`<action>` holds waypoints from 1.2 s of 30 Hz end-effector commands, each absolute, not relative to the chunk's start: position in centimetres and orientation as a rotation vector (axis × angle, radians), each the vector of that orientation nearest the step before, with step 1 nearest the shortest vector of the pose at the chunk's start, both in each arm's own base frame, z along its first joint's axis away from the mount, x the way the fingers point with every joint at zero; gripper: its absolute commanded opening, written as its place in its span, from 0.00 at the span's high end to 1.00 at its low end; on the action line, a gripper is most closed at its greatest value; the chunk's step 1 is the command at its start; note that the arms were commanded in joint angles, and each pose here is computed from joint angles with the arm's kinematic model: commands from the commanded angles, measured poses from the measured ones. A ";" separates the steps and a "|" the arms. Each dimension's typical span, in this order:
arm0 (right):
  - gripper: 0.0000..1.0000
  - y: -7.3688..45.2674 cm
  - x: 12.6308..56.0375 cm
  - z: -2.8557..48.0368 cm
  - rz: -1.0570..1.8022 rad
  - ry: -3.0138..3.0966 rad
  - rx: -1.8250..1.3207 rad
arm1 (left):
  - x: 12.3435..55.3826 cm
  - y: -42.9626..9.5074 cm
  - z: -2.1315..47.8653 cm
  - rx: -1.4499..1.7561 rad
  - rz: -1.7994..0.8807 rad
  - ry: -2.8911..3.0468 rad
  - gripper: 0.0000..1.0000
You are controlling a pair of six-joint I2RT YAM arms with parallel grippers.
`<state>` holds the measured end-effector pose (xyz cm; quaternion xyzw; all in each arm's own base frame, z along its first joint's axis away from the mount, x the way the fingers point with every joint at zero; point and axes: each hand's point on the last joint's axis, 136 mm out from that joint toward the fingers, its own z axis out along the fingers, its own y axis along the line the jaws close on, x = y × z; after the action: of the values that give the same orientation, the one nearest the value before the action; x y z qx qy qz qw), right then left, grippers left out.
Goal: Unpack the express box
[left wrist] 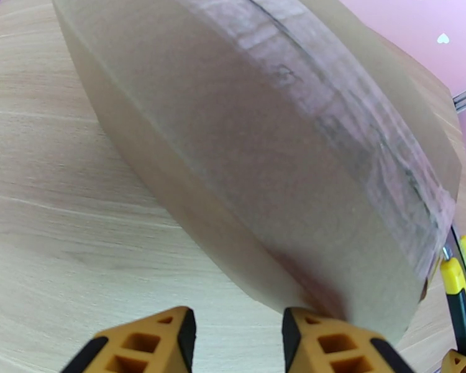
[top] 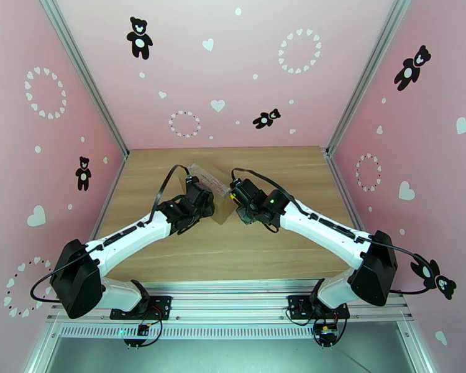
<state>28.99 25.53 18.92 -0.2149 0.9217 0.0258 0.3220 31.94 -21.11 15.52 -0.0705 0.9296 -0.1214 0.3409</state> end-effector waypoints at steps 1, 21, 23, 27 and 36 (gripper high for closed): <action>1.00 25.6 29.0 19.7 0.043 2.398 -0.579 | 32.4 -21.2 17.3 -0.176 -0.314 2.374 0.55; 1.00 26.0 28.8 19.3 -0.025 2.377 -0.612 | 32.3 -21.1 17.7 -0.171 -0.307 2.369 0.55; 1.00 25.9 28.8 19.6 -0.021 2.372 -0.608 | 32.3 -21.1 17.8 -0.173 -0.306 2.368 0.55; 1.00 25.8 28.8 19.9 -0.021 2.361 -0.601 | 32.3 -21.0 17.9 -0.174 -0.307 2.365 0.55; 1.00 26.6 28.3 19.8 0.059 2.366 -0.616 | 32.4 -21.2 18.0 -0.176 -0.318 2.362 0.55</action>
<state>28.72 25.73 18.71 -0.2266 0.9160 -0.0022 0.3310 32.07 -20.81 15.87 -0.0714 0.9286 -0.1123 0.3464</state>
